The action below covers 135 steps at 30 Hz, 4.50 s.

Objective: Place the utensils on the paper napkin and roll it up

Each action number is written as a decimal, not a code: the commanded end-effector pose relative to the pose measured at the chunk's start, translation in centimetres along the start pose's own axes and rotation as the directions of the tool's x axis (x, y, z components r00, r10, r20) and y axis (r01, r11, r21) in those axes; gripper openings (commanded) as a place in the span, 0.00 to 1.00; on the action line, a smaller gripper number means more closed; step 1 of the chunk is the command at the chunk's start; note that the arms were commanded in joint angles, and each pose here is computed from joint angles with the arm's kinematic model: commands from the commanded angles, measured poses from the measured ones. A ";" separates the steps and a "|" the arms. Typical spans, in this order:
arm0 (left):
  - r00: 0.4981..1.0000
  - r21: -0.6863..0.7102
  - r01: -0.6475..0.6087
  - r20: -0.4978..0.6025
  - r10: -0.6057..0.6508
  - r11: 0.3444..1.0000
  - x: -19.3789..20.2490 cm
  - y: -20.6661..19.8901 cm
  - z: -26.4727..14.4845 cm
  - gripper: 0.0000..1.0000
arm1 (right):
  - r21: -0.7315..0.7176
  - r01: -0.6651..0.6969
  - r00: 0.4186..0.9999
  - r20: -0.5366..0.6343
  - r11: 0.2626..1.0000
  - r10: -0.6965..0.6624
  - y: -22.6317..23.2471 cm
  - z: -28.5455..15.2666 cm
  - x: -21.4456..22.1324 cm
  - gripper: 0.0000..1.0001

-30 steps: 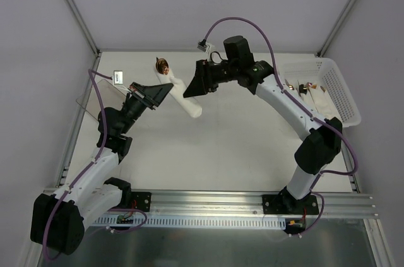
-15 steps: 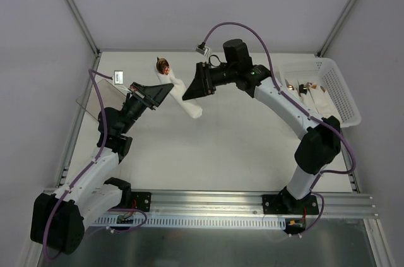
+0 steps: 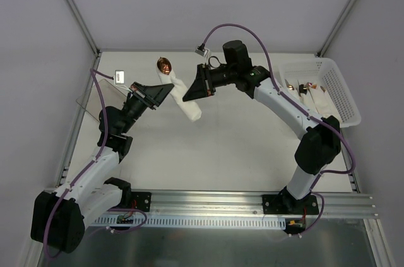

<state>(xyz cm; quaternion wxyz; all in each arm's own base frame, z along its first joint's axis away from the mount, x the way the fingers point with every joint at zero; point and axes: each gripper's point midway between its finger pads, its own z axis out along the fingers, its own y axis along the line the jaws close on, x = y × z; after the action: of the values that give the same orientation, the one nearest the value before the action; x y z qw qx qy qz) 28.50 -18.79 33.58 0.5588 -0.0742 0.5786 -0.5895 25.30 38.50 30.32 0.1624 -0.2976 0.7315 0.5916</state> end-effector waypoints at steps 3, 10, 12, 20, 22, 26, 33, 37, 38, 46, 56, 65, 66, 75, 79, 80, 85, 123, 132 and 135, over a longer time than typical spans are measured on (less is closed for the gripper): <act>0.997 0.107 -0.064 0.052 0.059 0.992 -1.9 -3.4 0.3 0.00 | -0.082 0.039 0.999 -0.005 0.996 -0.040 3.7 -0.7 0.2 0.00; 0.993 0.057 -0.113 0.034 0.111 0.992 -1.8 -2.9 0.1 0.39 | -0.061 0.060 0.997 0.047 0.996 -0.057 3.9 -2.6 -1.1 0.00; 0.992 0.031 -0.123 0.029 0.122 0.992 -1.8 -2.5 0.0 0.57 | -0.045 0.063 0.995 0.077 0.997 -0.060 3.7 -3.8 -1.9 0.00; 0.984 0.003 -0.180 -0.007 0.180 0.984 -1.6 -2.4 -0.1 0.82 | 0.027 0.077 0.980 0.184 0.997 -0.080 1.7 -9.7 -3.8 0.00; 0.982 -0.012 -0.184 -0.039 0.184 0.983 -1.2 -2.0 0.0 0.83 | 0.062 0.075 0.971 0.224 0.995 -0.087 0.1 -12.8 -4.3 0.00; 0.969 0.014 -0.194 -0.155 0.194 0.981 0.5 -1.9 0.1 0.99 | 0.189 0.029 0.966 0.248 0.982 -0.077 -3.4 -19.6 -3.0 0.00; 0.918 -0.032 -0.266 -0.314 0.243 0.963 3.2 -0.5 1.7 0.99 | 0.465 0.028 0.975 0.181 0.885 -0.126 -8.8 -31.7 1.0 0.00; 0.881 -0.013 -0.309 -0.379 0.282 0.951 5.0 -0.5 2.6 0.99 | 0.582 -0.035 0.987 0.148 0.812 -0.064 -13.7 -38.4 4.4 0.00; 0.876 -0.004 -0.314 -0.386 0.288 0.949 5.3 -0.5 2.7 0.99 | 0.585 -0.024 0.990 0.126 0.810 -0.061 -14.2 -39.1 5.2 0.00; 0.869 -0.012 -0.300 -0.417 0.268 0.954 6.4 0.2 3.2 0.99 | 0.638 -0.078 0.996 0.091 0.766 0.025 -19.0 -44.6 9.9 0.00; 0.883 -0.065 -0.267 -0.417 0.217 0.962 7.4 1.6 2.4 0.99 | 0.565 -0.217 0.976 0.139 0.796 0.168 -22.4 -44.4 12.3 0.00; 0.883 -0.078 -0.256 -0.425 0.200 0.964 7.7 2.0 2.3 0.99 | 0.494 -0.331 0.944 0.172 0.804 0.282 -24.6 -43.3 14.0 0.00; 0.883 -0.079 -0.256 -0.424 0.200 0.963 7.7 2.0 2.3 0.99 | 0.485 -0.345 0.939 0.179 0.804 0.295 -24.7 -43.1 14.1 0.00; 0.883 -0.095 -0.264 -0.425 0.201 0.960 7.7 2.4 2.1 0.99 | 0.430 -0.463 0.886 0.199 0.775 0.419 -26.2 -42.4 15.8 0.00; 0.883 -0.099 -0.261 -0.428 0.195 0.960 7.9 2.5 2.0 0.99 | 0.414 -0.465 0.885 0.212 0.783 0.414 -25.5 -42.1 15.3 0.00; 0.884 -0.099 -0.262 -0.424 0.197 0.960 7.8 2.5 2.0 0.99 | 0.420 -0.454 0.891 0.215 0.786 0.400 -24.9 -42.2 14.9 0.00; 0.882 -0.098 -0.264 -0.426 0.199 0.960 7.8 2.6 2.0 0.99 | 0.469 -0.392 0.919 0.224 0.791 0.323 -22.8 -42.8 13.0 0.00; 0.913 -0.221 -0.266 -0.369 0.172 0.938 6.5 3.7 1.1 0.99 | 0.367 -0.581 0.814 0.264 0.727 0.517 -18.7 -38.6 13.4 0.00; 0.913 -0.224 -0.271 -0.369 0.176 0.936 6.4 3.7 1.0 0.99 | 0.313 -0.615 0.788 0.251 0.724 0.562 -21.2 -38.2 14.6 0.00; 0.912 -0.221 -0.272 -0.370 0.178 0.937 6.4 3.6 1.0 0.99 | 0.295 -0.615 0.788 0.267 0.731 0.555 -22.1 -38.2 14.4 0.00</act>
<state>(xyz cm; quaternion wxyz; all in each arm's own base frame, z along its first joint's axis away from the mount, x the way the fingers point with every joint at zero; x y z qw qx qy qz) 29.19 -23.21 26.54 0.4832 0.0223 0.7565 -0.4401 36.22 -7.58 10.47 0.1662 -0.0366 0.9029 0.3947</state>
